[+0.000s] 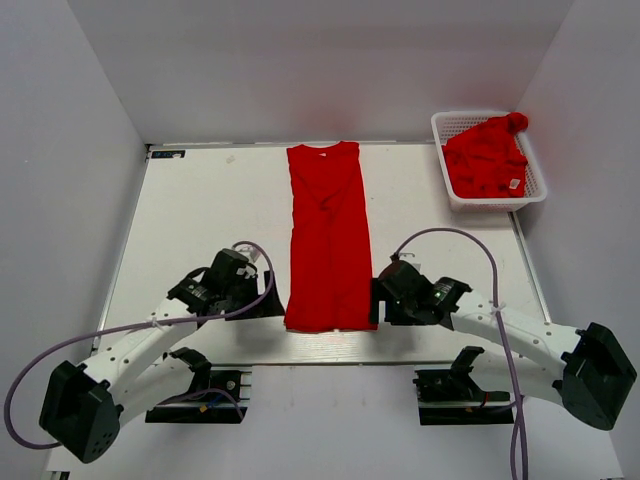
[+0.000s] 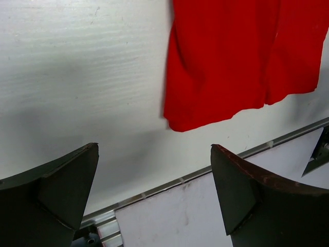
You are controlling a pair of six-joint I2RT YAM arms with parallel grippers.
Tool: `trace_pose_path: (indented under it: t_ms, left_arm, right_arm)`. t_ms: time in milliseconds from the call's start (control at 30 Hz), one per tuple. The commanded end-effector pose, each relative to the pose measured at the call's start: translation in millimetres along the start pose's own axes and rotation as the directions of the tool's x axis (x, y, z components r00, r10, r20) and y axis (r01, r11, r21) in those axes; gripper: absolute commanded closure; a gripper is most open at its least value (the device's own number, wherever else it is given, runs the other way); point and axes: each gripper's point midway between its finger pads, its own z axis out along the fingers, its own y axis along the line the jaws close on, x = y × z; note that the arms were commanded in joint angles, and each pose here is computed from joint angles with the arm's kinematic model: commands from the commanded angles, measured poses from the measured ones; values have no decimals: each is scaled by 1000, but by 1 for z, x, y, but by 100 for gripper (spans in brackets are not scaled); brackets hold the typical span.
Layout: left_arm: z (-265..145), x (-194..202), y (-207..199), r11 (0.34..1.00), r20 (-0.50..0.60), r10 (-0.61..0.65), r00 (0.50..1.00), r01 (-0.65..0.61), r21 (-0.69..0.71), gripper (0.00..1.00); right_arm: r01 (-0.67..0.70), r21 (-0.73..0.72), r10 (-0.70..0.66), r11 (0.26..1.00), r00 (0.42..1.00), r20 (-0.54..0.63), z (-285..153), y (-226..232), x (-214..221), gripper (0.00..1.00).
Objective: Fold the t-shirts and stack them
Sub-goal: Rotate the tshirt 90 degrees, then grab the bottom of the folded rectangular tshirt with both arms
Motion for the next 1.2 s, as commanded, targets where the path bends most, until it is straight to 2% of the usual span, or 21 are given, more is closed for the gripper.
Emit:
trace_pose_path:
  t_ms: [0,200,267,500,767,867,967,1100,1133,1167]
  left_arm:
    - [1,-18,-15,1000,58,-2,998,0,29,0]
    - [22,-19,-24,999,32,37,999,-38,21,0]
    - [34,-3,-9,997,-26,26,999,-28,-65,0]
    - [47,12,2,985,-60,32,998,-41,-169,18]
    - [62,17,-6,967,-61,68,996,-81,-244,27]
    - [70,27,-5,947,-115,89,989,-120,-297,35]
    - [75,37,0,923,-162,94,982,-147,-355,52]
    - [75,50,-2,920,-189,81,979,-147,-363,66]
    - [73,56,2,914,-208,90,974,-163,-371,68]
    - [73,55,0,918,-196,76,978,-145,-369,71]
  right_arm:
    - [-53,-37,54,998,998,26,5,11,-6,10]
    - [-68,15,68,998,998,12,13,7,-5,10]
    - [-68,36,68,997,998,7,16,4,-4,10]
    - [-50,32,50,998,998,-29,19,11,-2,10]
    - [-42,25,44,999,996,-72,25,13,6,10]
    - [-43,26,45,999,996,-78,26,14,7,11]
    - [-45,41,49,998,994,-95,29,12,11,18]
    - [-28,45,34,999,992,-122,32,12,15,34]
    - [-30,43,35,999,991,-126,31,13,14,49]
    - [-22,35,26,999,990,-139,31,15,17,57]
